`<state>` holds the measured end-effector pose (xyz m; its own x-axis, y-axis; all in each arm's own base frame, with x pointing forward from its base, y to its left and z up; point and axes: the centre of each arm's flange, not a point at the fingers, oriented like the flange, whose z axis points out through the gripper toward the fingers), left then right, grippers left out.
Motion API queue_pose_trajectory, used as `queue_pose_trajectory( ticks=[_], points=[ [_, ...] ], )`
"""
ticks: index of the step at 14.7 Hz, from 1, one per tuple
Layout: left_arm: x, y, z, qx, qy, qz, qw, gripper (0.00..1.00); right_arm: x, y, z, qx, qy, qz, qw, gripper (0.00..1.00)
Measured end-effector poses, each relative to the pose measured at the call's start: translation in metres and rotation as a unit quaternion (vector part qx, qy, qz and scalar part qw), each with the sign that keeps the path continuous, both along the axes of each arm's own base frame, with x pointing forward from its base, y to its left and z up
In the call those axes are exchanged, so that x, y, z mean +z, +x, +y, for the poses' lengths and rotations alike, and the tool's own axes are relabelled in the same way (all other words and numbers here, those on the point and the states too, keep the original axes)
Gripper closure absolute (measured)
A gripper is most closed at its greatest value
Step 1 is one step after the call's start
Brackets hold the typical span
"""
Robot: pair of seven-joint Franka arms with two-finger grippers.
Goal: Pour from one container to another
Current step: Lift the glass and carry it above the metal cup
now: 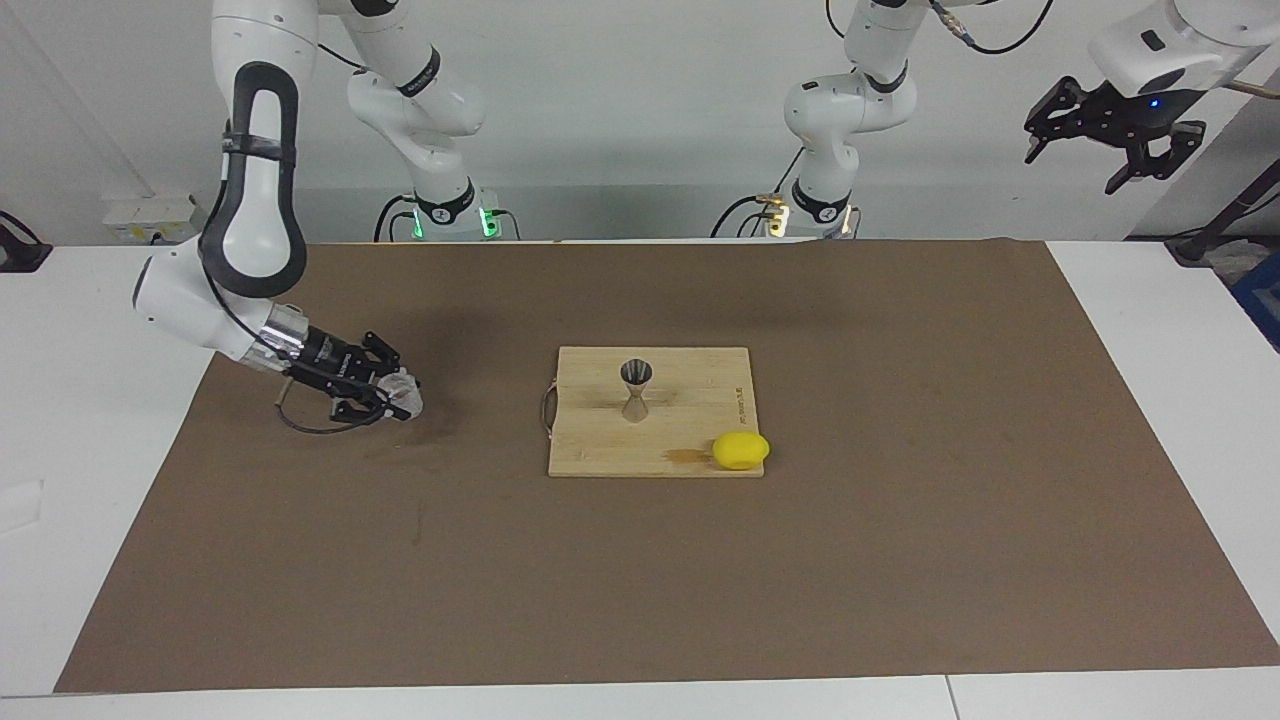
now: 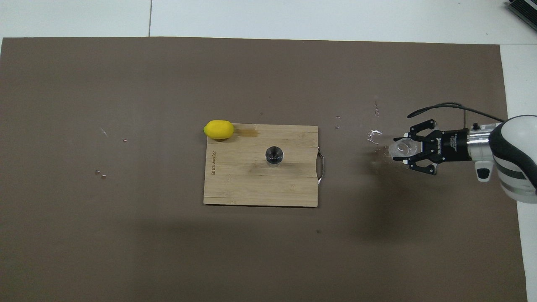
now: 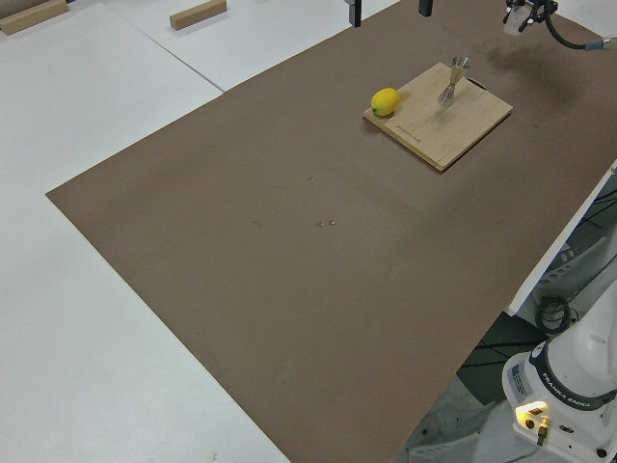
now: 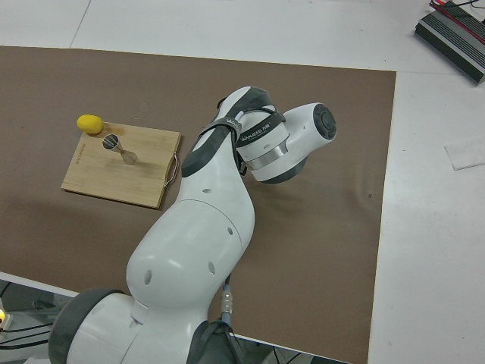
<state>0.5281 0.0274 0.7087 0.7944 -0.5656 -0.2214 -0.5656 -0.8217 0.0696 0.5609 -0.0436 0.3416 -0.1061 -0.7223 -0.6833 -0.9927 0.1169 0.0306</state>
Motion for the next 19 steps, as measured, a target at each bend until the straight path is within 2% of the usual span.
queue_pose_trajectory(
  ticks=[4,8,13,19],
  points=[
    [-0.022,0.012,0.000,-0.002,0.000,0.001,1.000,0.00,0.019,0.009,0.053,0.018,-0.016,0.004,1.000,0.49],
    [-0.048,0.024,-0.002,-0.005,-0.012,0.000,1.000,0.00,0.039,0.020,0.089,0.056,-0.065,-0.007,0.996,0.49],
    [-0.072,0.036,-0.001,-0.004,-0.020,-0.001,1.000,0.00,0.052,0.024,0.118,0.085,-0.092,-0.014,0.992,0.49],
    [-0.121,0.049,0.001,-0.004,-0.026,0.016,1.000,0.00,0.065,0.028,0.165,0.090,-0.112,-0.012,0.990,0.49]
  ],
)
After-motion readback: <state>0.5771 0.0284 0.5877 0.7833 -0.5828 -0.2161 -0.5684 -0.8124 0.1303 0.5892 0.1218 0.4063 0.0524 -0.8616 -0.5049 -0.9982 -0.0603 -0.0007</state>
